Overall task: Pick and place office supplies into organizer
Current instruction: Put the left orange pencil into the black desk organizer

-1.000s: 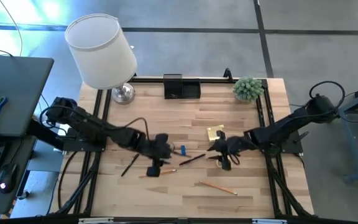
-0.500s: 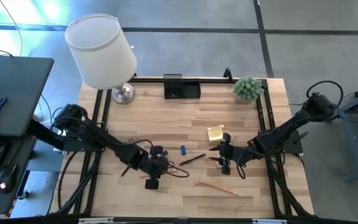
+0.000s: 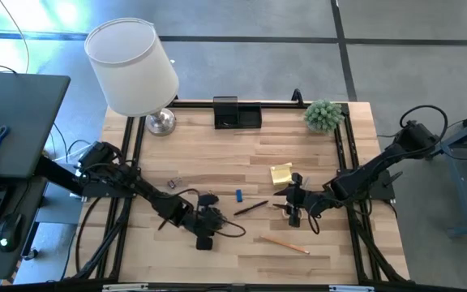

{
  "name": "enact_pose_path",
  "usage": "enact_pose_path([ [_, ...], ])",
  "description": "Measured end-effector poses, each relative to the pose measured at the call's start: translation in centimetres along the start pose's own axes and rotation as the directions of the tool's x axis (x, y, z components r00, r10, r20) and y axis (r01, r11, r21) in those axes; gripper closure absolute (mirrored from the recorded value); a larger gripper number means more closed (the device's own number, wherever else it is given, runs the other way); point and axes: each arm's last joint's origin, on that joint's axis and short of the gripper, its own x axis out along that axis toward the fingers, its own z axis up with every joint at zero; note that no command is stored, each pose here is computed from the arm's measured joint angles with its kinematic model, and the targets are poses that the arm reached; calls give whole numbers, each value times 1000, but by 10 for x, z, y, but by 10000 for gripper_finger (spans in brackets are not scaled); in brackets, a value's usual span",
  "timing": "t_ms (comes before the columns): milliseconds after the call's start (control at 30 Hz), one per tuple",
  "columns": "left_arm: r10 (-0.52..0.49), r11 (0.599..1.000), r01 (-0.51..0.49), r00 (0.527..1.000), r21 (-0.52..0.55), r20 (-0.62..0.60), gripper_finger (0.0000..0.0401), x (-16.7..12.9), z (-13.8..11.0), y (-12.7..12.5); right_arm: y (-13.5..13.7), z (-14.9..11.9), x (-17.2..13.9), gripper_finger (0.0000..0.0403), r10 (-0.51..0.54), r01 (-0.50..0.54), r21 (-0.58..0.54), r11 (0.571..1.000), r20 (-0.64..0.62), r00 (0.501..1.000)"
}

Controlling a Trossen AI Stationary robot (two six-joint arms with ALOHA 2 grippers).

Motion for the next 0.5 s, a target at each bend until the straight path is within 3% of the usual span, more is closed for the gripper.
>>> enact_pose_path([
  [100, -43, 995, 53, 992, -83, 118, 284, 0, -12, -4, 3, -1, -2, 236, 13, -13, -7, 1000, 0, 1000],
  [233, -96, 985, 129, 959, -110, 267, 284, -8, -24, -16, 8, -3, -5, 236, 37, -37, -19, 999, 0, 999],
  [367, -61, 990, 91, 967, -111, 247, 284, -11, -39, -21, 14, -5, -9, 236, 50, -50, -14, 999, 6, 999],
  [500, 5, 982, 41, 971, -186, 239, 284, -9, -50, -22, 20, -7, -13, 236, 53, -52, -24, 998, 17, 998],
])
